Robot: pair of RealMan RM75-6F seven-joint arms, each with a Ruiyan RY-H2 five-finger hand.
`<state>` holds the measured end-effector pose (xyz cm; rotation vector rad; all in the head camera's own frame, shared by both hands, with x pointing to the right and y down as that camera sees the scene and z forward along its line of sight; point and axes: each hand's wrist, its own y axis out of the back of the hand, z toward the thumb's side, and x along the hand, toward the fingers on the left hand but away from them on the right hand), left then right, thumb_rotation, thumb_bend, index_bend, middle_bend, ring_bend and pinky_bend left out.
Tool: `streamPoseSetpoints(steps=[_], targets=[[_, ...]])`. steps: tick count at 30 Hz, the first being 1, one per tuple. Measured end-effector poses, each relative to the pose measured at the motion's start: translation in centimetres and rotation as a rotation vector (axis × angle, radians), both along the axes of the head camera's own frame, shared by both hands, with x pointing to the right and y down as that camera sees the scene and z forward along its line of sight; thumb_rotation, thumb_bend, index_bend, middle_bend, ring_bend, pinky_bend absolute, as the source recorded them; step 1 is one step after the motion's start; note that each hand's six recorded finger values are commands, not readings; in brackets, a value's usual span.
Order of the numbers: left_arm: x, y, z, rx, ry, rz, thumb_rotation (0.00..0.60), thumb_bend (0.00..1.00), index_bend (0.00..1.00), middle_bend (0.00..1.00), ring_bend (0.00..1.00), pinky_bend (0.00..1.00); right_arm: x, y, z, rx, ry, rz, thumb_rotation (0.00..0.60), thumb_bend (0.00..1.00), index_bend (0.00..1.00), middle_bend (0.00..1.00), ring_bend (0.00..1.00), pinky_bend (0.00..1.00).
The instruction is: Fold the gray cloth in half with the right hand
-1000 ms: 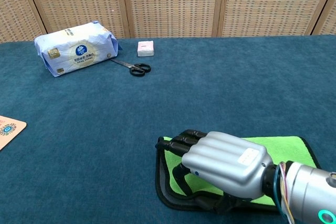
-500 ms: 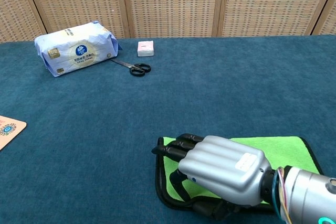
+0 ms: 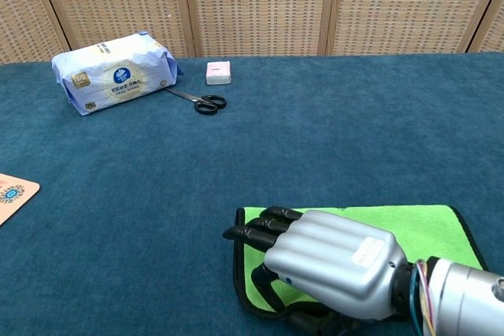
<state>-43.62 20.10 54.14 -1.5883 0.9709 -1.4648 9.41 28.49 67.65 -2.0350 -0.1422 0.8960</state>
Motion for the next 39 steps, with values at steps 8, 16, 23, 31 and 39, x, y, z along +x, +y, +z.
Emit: streamPoseSetpoints(steps=[8, 16, 23, 31, 39], targets=[[0.0, 0.0, 0.0, -0.001, 0.0, 0.0, 0.6, 0.1, 0.0, 0.0, 0.0, 0.0, 0.5, 0.2, -0.1, -0.005, 0.011, -0.024, 0.6, 0.09, 0.0, 0.0, 0.0, 0.0], [0.0, 0.0, -0.1, 0.003, 0.0, 0.001, 0.6, 0.1, 0.0, 0.0, 0.0, 0.0, 0.5, -0.4, -1.0, 0.004, -0.02, -0.007, 0.6, 0.08, 0.0, 0.0, 0.0, 0.0], [0.0, 0.0, -0.1, 0.003, 0.001, 0.001, 0.6, 0.1, 0.0, 0.0, 0.0, 0.0, 1.7, -2.3, -2.6, 0.064, -0.05, 0.002, 0.6, 0.07, 0.0, 0.0, 0.0, 0.0], [0.2, 0.1, -0.2, 0.007, 0.006, 0.006, 0.6, 0.1, 0.0, 0.0, 0.0, 0.0, 5.5, -7.1, -4.7, 0.215, -0.071, 0.059, 0.6, 0.08, 0.0, 0.0, 0.0, 0.0], [0.2, 0.4, -0.4, 0.012, 0.006, 0.006, 0.6, 0.1, 0.0, 0.0, 0.0, 0.0, 14.8, -11.8, -5.9, 0.393, -0.002, 0.232, 0.6, 0.03, 0.0, 0.0, 0.0, 0.0]])
